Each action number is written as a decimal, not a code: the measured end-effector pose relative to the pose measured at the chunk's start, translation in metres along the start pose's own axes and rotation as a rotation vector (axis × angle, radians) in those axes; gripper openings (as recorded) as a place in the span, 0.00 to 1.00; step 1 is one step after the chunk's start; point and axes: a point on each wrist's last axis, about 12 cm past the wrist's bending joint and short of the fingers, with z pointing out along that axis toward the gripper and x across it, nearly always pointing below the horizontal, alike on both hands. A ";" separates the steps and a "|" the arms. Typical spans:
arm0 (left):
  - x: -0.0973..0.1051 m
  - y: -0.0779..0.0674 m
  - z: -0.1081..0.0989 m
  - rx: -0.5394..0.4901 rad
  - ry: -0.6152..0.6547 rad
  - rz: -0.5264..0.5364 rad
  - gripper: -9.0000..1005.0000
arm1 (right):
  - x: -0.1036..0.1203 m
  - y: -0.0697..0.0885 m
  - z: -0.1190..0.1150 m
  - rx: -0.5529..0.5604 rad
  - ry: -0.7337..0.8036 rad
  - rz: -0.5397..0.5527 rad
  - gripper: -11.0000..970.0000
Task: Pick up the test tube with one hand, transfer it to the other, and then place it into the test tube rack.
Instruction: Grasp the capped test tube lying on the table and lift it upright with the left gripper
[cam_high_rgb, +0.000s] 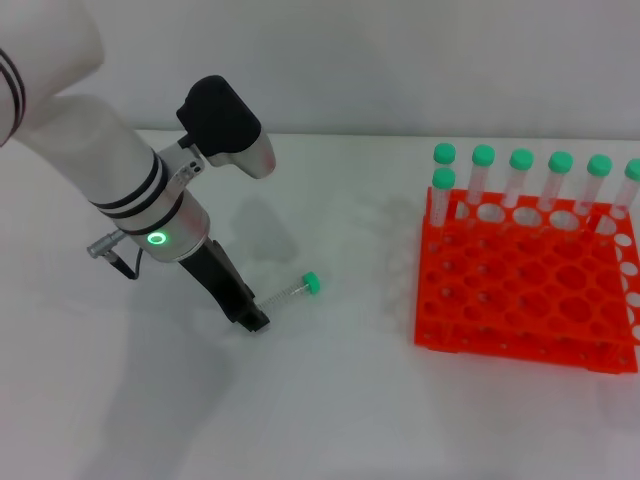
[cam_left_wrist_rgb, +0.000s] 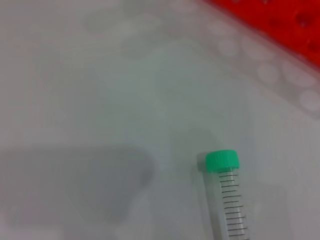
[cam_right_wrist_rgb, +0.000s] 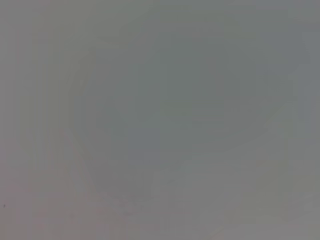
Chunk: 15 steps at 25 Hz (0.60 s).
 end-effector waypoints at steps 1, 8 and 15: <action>0.000 0.000 0.000 -0.002 0.002 -0.001 0.56 | 0.000 0.000 0.000 0.000 0.000 0.000 0.85; -0.003 0.000 -0.001 -0.006 0.014 0.001 0.40 | -0.001 -0.002 0.000 0.016 -0.006 0.002 0.85; -0.006 -0.002 -0.001 -0.008 0.039 0.006 0.32 | -0.001 -0.003 0.000 0.025 -0.008 0.005 0.85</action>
